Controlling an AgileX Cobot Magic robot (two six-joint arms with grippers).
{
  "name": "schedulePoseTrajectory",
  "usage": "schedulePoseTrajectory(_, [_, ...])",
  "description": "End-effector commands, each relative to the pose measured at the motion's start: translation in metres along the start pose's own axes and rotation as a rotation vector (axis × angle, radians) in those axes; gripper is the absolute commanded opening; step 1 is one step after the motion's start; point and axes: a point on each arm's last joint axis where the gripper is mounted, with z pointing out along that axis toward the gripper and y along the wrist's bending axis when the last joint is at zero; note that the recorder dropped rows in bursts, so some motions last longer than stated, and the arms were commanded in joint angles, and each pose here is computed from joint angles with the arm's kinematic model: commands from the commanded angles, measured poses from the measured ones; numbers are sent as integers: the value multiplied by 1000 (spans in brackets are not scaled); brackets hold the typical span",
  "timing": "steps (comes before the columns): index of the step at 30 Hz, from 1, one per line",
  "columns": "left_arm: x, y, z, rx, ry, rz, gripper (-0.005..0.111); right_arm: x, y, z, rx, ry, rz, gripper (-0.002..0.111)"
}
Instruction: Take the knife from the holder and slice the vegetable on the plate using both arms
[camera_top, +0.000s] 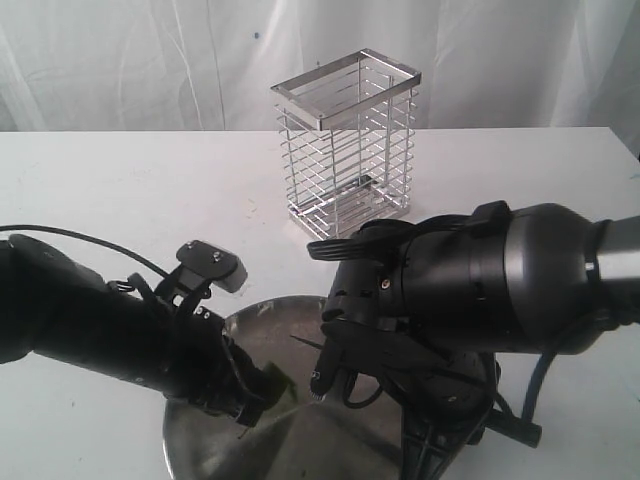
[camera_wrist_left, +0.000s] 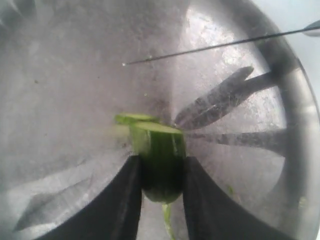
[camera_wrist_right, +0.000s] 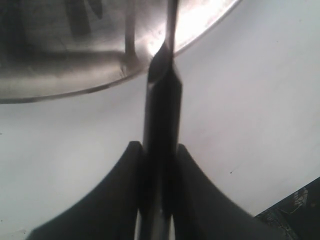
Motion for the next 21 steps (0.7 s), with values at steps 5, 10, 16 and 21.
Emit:
schedulePoseTrajectory(5, [0,-1,-6,-21,-8,6,0,6,4,-3,-61,34,3,0])
schedulePoseTrajectory(10, [0,4,-5,-69,-14,-4,0,8,5,-3,-72,62,-14,0])
schedulePoseTrajectory(16, [-2,7,-6,-105,-29,-12,0,10,14,-6,-184,56,-75,0])
schedulePoseTrajectory(21, [-2,5,-6,-83,-31,-42,0,10,18,-7,-220,55,-83,0])
